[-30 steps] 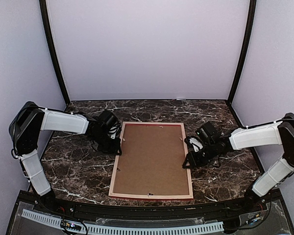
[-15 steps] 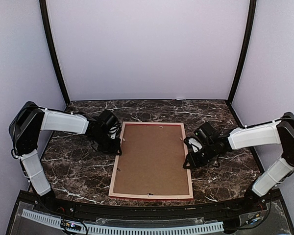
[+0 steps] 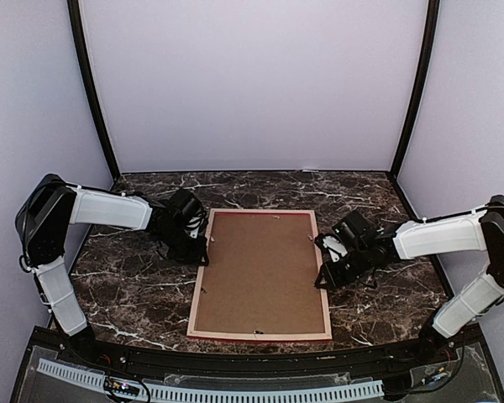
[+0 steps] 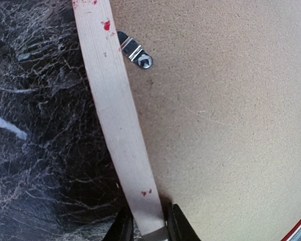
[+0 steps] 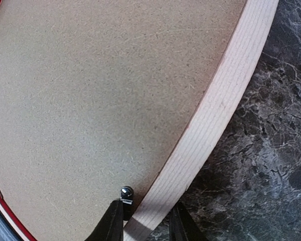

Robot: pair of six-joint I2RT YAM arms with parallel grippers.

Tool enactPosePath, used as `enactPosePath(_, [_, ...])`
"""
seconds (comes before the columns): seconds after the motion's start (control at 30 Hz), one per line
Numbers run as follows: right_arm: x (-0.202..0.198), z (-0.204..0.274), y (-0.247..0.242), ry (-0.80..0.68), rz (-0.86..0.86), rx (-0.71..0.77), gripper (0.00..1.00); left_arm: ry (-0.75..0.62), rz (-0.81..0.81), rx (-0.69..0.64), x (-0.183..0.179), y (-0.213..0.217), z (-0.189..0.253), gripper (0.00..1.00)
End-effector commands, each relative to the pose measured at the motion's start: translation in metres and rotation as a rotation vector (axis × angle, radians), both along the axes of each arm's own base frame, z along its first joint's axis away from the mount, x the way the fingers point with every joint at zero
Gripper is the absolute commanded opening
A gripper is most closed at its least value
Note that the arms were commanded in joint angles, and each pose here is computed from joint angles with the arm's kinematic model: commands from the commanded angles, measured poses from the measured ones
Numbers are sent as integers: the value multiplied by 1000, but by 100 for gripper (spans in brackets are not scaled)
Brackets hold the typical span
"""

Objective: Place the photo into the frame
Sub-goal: Press the fastener onto the backboard.

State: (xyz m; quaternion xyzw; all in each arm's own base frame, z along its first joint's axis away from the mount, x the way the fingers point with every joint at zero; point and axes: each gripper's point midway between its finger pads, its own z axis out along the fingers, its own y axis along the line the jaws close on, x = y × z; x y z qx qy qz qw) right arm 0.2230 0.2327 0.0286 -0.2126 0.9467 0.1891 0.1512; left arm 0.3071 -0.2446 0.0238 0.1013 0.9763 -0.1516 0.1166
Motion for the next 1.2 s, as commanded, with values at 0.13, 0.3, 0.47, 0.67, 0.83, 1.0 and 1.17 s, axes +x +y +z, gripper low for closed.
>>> enactPosePath(0.13, [4,19,16,-22,46,92,44,78,-6,165,-20,37,-36,24])
enactPosePath(0.3, [2,15,17,-1,47,92,46,81,-7,162,-21,37,-37,24])
enactPosePath(0.47, [0,3,12,7,47,44,46,79,-8,162,-20,37,-36,24])
enactPosePath(0.67, [-1,-5,9,-1,55,-8,44,77,-8,163,-20,36,-36,24])
enactPosePath(0.83, [1,-9,6,-9,47,-34,38,78,-7,162,-20,36,-36,24])
enactPosePath(1.0, [2,-10,6,-10,43,-33,29,81,-8,167,-21,37,-36,24])
enactPosePath(1.17, [3,-11,10,-7,36,-9,24,82,-9,164,-21,37,-37,24])
